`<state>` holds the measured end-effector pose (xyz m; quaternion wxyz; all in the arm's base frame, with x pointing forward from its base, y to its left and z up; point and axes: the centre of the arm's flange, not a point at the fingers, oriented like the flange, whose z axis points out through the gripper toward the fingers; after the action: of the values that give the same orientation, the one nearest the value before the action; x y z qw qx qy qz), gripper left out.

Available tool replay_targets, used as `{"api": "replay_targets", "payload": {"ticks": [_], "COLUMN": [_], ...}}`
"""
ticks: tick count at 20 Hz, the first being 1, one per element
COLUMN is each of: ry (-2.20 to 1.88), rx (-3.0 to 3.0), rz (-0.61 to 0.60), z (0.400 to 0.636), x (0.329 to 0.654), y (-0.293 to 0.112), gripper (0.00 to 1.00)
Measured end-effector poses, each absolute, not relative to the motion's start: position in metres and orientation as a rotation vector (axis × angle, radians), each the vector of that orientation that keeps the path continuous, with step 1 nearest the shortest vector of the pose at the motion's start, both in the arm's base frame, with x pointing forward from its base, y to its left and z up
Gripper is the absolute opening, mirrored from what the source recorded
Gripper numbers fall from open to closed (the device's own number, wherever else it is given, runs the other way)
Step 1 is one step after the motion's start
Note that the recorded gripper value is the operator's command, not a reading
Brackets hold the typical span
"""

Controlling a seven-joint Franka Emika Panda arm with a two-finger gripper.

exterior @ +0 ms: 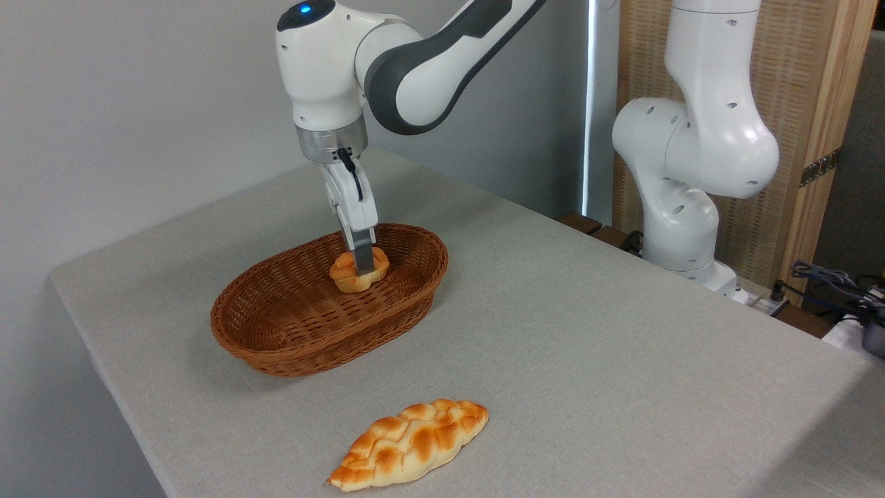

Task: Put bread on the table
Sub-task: 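Lift the bun out over the basket rim and carry it beside the braided loaf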

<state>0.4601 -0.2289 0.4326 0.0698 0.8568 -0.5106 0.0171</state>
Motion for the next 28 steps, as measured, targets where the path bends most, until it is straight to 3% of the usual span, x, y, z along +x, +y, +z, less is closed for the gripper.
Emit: {"api": "replay_targets", "payload": {"ticks": [3,5,8,11,15,16,21,23,25,28], "ry": [-1.521,-1.511,-1.532,-1.623,-1.837,-1.887,-2.102,-2.122,-2.155,-2.210], "rx": [2.584,2.569,2.517,2.478,2.415,2.387,2.207,2.177,2.145,2.090], "rz": [0.070,0.027,-0.033,-0.079,-0.156,-0.181,-0.357,-0.392,-0.421,-0.468], "z": [0.445,0.469,0.512,0.529,0.521,0.517,0.481,0.472,0.467,0.461], "x": [0.467,0.479,0.494,0.503,0.514,0.516,0.516,0.516,0.516,0.516], "y": [-0.224,-0.207,-0.170,-0.123,-0.072,-0.063,-0.039,-0.038,-0.035,-0.025], "gripper": [0.25,0.25,0.25,0.26,0.29,0.35,0.41,0.62,0.75,0.85]}}
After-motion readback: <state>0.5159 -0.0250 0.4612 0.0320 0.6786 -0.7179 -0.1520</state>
